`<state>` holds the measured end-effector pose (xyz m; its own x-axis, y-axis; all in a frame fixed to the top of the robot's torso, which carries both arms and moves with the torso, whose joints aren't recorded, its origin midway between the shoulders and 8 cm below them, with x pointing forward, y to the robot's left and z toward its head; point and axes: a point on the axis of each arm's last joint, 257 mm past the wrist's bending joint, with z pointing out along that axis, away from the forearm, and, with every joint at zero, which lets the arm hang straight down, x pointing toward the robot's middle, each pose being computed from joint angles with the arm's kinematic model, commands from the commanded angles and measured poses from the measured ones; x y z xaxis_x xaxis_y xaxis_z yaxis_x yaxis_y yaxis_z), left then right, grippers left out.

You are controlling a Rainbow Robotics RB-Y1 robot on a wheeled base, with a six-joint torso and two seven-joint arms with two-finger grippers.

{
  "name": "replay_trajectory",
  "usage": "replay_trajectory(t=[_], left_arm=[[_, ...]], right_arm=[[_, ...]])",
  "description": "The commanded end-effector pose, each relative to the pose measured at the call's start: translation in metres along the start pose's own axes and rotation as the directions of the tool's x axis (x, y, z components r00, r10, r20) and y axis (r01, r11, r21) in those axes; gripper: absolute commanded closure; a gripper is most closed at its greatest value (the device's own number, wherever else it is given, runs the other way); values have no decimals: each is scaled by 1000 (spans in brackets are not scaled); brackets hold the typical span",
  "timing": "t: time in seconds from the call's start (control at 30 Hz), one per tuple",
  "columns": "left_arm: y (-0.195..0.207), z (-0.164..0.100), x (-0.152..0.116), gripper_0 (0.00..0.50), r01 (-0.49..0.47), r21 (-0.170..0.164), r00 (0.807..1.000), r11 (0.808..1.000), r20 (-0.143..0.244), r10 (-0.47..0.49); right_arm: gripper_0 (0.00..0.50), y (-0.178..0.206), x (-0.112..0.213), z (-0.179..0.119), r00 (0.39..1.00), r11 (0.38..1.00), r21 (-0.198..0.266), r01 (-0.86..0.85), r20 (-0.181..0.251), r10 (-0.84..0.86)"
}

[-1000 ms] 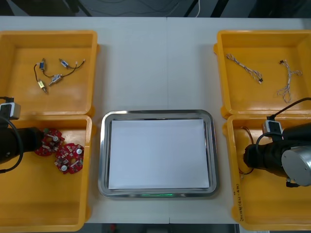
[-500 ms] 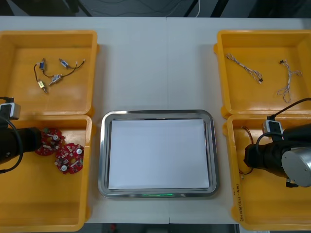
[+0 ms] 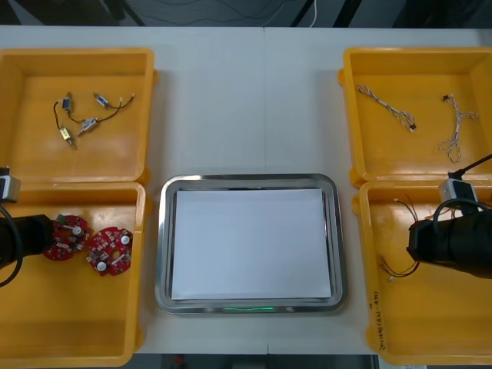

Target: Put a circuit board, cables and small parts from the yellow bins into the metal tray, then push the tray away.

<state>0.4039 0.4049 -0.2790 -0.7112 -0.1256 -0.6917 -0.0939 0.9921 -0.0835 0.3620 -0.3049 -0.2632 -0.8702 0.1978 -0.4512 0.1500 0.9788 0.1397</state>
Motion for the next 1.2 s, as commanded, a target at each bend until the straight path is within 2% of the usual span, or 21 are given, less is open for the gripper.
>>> replay_trajectory(t=[0.03, 0.23, 0.37, 0.53, 0.73, 0.83, 1.03, 1.2], left_arm=[[20, -23, -1, 500, -150, -32, 989, 988, 6, 150], [32, -37, 12, 500, -142, -50, 990, 989, -9, 142], [38, -46, 24, 500, -141, -57, 990, 988, -20, 141], [44, -50, 35, 500, -144, -59, 990, 988, -14, 143], [47, -51, 47, 500, -150, -59, 988, 987, -27, 149], [45, -50, 51, 500, -153, -54, 988, 987, -34, 151], [39, -47, 56, 500, -155, -40, 987, 987, -43, 153], [35, -45, 60, 500, -153, -31, 987, 988, -49, 151]], right_arm=[[500, 0, -30, -48, 996, 998, -20, 58, 69, -57], [500, -18, -37, -85, 992, 993, 20, 113, 49, -114], [500, -30, -47, -107, 988, 989, 28, 144, 60, -145], [500, -43, -58, -131, 979, 981, 50, 188, 73, -192], [500, -45, -66, -155, 959, 959, 72, 274, 61, -278], [500, -35, -70, -163, 946, 947, 53, 317, 62, -320], [500, -5, -70, -171, 909, 911, -14, 412, 65, -411], [500, 25, -69, -175, 858, 856, -67, 512, 70, -508]])
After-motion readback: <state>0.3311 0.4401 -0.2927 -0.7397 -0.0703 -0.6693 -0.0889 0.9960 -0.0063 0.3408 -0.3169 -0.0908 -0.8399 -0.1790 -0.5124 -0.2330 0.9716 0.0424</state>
